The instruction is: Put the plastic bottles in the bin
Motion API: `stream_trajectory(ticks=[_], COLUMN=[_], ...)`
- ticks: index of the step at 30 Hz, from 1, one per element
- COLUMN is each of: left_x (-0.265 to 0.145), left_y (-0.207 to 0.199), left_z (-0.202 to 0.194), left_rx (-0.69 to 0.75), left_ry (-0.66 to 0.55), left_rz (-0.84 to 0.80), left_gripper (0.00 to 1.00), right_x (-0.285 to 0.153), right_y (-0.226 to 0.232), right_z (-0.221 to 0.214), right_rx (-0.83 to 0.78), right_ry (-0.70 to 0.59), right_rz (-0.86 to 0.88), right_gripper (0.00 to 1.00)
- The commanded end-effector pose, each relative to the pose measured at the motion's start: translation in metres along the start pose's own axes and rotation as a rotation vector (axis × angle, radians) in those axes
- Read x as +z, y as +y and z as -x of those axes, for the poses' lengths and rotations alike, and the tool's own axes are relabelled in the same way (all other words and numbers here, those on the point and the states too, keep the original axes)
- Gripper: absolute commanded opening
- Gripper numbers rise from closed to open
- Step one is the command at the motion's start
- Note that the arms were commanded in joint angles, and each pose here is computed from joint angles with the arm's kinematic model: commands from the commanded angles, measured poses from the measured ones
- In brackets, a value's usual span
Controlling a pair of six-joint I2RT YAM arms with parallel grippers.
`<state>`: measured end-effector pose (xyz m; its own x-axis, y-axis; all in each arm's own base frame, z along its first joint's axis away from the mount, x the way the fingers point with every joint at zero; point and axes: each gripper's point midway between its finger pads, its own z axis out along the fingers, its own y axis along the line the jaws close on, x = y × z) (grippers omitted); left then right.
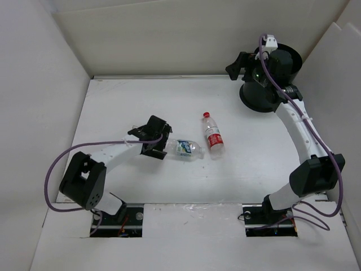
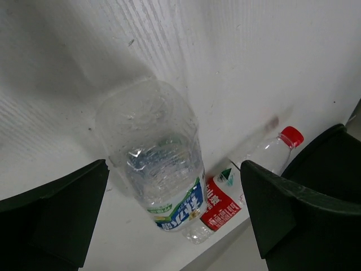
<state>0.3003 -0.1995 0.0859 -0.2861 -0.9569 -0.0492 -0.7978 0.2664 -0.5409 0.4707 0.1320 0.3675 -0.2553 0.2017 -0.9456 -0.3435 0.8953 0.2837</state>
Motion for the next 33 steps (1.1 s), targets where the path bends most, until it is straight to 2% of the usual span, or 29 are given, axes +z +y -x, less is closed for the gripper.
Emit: stream_trajectory(ticks=[1,7,9,11,12,13,16,18,19,21,22,23,24,26,28,33], left_x=[0.019,0.042,0.048,0.052,0.056,0.056,0.053,0.039,0.030,0.012,-0.008,-0.020,-0.032,-0.057,-0.071,-0.119], left_y=[0.002,0.012,0.015,0.018,0.023,0.023,0.024,0.010,-0.002,-0.036,-0.070,-0.092,-0.104,-0.145,-0.158,-0.189], left_z=[-0.006,-0.017,-0.021,-0.026,-0.023,-0.023,-0.015,0.003,0.009,0.019,0.020,0.025,0.025,0.022,0.015,-0.002], left_rx=[-0.068,-0.052,-0.044,-0.036,-0.042,-0.043,-0.027,0.028,0.068,0.191,0.246,0.309,0.471,0.606,0.730,0.827], left_ry=[0.028,0.065,0.085,0.107,0.110,0.110,0.099,0.027,-0.006,-0.055,-0.072,-0.094,-0.105,-0.107,-0.075,-0.006], left_rz=[0.024,0.068,0.070,0.071,0.082,0.082,0.087,0.043,0.009,-0.083,-0.144,-0.197,-0.232,-0.311,-0.334,-0.487], left_gripper=[1.00,1.00,0.93,0.76,0.43,0.26,0.00,0.00,0.00,0.00,0.00,0.00,0.00,0.00,0.00,0.00], right_x=[-0.006,-0.008,-0.012,-0.009,-0.013,-0.016,-0.025,-0.039,-0.041,-0.052,-0.056,-0.058,-0.060,-0.059,-0.055,-0.037], right_y=[0.022,0.030,0.033,0.044,0.045,0.057,0.075,0.098,0.101,0.127,0.134,0.141,0.154,0.162,0.172,0.196], right_z=[0.029,0.028,0.027,0.017,0.021,0.021,0.006,-0.017,-0.023,-0.057,-0.065,-0.076,-0.087,-0.106,-0.121,-0.133], right_rx=[-0.024,-0.028,-0.029,-0.039,-0.053,-0.058,-0.122,-0.197,-0.228,-0.314,-0.340,-0.361,-0.401,-0.411,-0.414,-0.428], right_ry=[-0.091,-0.092,-0.091,-0.071,-0.082,-0.080,-0.054,-0.015,-0.009,0.043,0.053,0.074,0.086,0.126,0.152,0.140], right_rz=[0.070,0.099,0.109,0.143,0.145,0.184,0.259,0.388,0.399,0.537,0.565,0.588,0.620,0.634,0.649,0.655], right_gripper=[1.00,1.00,1.00,1.00,1.00,1.00,1.00,1.00,1.00,1.00,1.00,1.00,1.00,1.00,1.00,1.00])
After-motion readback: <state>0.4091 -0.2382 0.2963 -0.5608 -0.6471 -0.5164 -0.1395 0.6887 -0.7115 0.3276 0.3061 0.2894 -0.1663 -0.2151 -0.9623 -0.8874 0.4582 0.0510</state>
